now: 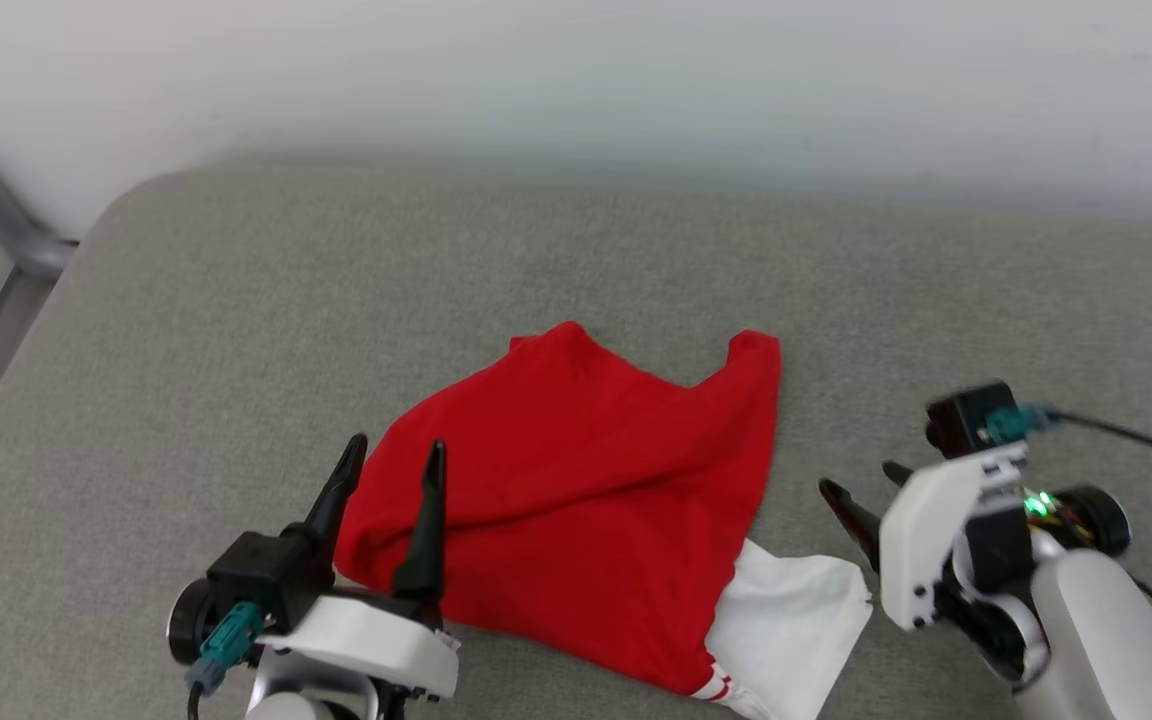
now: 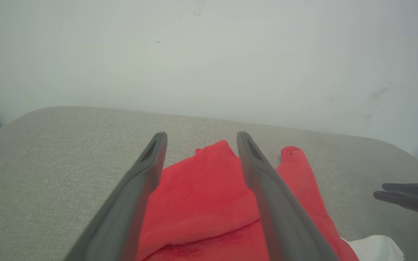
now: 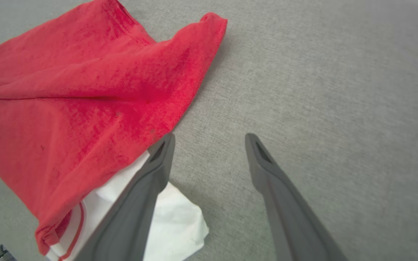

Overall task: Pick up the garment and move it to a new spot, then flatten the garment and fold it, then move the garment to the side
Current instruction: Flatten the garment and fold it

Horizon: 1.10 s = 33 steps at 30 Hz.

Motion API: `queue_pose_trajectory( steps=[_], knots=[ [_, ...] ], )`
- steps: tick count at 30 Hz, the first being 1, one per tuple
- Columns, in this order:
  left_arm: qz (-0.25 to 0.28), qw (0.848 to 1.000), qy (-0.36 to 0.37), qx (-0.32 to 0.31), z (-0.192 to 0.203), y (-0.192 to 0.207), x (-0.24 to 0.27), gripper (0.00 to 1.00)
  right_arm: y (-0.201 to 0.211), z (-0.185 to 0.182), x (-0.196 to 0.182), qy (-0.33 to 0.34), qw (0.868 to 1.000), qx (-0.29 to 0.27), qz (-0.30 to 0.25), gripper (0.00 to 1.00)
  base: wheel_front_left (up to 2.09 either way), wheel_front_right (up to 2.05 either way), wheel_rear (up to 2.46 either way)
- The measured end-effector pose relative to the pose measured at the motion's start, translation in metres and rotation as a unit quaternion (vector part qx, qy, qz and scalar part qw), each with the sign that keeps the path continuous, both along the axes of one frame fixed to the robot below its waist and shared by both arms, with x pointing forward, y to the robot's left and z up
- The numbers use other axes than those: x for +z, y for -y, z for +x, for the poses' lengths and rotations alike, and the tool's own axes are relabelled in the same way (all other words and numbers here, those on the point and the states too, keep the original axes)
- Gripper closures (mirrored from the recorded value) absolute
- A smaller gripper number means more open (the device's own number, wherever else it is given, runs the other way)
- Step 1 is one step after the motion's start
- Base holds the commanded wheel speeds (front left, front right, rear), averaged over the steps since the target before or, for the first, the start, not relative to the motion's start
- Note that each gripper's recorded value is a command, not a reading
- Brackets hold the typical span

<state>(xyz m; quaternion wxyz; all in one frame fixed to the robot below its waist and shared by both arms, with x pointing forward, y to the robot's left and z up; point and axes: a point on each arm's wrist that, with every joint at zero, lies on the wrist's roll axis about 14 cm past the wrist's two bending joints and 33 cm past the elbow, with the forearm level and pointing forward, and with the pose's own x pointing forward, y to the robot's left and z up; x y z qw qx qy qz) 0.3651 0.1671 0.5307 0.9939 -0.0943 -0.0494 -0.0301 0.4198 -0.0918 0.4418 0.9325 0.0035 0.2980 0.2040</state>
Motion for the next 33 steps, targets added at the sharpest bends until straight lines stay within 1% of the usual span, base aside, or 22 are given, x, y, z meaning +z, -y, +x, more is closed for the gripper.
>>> queue_pose_trajectory(
  steps=[5, 12, 15, 16, 18, 19, 20, 21, 24, 26, 29, 31, 33],
  knots=[
    [-0.003, 1.000, -0.001, 0.000, 0.014, 0.001, -0.002, 0.00, -0.030, 0.026, -0.014, -0.036, 0.997, 0.060, -0.026, 0.00, 0.00, 0.00, 0.00],
    [-0.011, 1.000, -0.015, 0.016, 0.029, -0.005, -0.015, 0.00, -0.060, 0.047, -0.050, -0.092, 0.988, 0.112, -0.046, 0.00, 0.00, 0.00, 0.00],
    [-0.012, 0.999, -0.024, 0.024, 0.033, -0.009, -0.023, 0.00, -0.065, 0.042, -0.076, -0.141, 0.979, 0.132, -0.067, 0.00, 0.00, 0.00, 0.00],
    [-0.014, 0.999, -0.025, 0.025, 0.033, -0.010, -0.024, 0.00, -0.065, 0.042, -0.081, -0.151, 0.975, 0.142, -0.080, 0.00, 0.00, 0.00, 0.00],
    [-0.014, 0.999, -0.027, 0.032, 0.034, -0.013, -0.026, 0.00, -0.070, 0.039, -0.088, -0.177, 0.968, 0.154, -0.087, 0.00, 0.00, 0.00, 0.00],
    [-0.013, 0.999, -0.028, 0.036, 0.033, -0.016, -0.027, 0.00, -0.070, 0.038, -0.090, -0.185, 0.966, 0.158, -0.090, 0.38, 0.00, 0.00, 0.00],
    [-0.013, 0.999, -0.029, 0.039, 0.033, -0.018, -0.028, 0.00, -0.070, 0.037, -0.092, -0.193, 0.963, 0.163, -0.095, 0.96, 0.00, 0.00, 0.00],
    [-0.014, 0.999, -0.028, 0.040, 0.033, -0.018, -0.028, 0.00, -0.071, 0.037, -0.092, -0.201, 0.961, 0.163, -0.093, 1.00, 0.00, 0.00, 0.00],
    [-0.012, 0.999, -0.028, 0.044, 0.032, -0.020, -0.028, 0.00, -0.077, 0.035, -0.087, -0.199, 0.961, 0.173, -0.083, 1.00, 0.00, 0.00, 0.00],
    [-0.012, 0.999, -0.028, 0.045, 0.032, -0.021, -0.029, 0.00, -0.080, 0.040, -0.080, -0.181, 0.965, 0.174, -0.075, 1.00, 0.00, 0.00, 0.00],
    [-0.011, 0.999, -0.026, 0.041, 0.033, -0.018, -0.029, 0.00, -0.084, 0.063, -0.054, -0.122, 0.977, 0.167, -0.056, 1.00, 0.00, 0.00, 0.00],
    [-0.008, 0.999, -0.024, 0.040, 0.034, -0.018, -0.028, 0.00, -0.077, 0.091, -0.025, -0.063, 0.985, 0.151, -0.050, 1.00, 0.00, 0.00, 0.00],
    [-0.007, 0.999, -0.023, 0.036, 0.034, -0.016, -0.028, 0.00, -0.064, 0.120, 0.007, -0.005, 0.991, 0.126, -0.049, 1.00, 0.00, 0.00, 0.00]
  ],
)
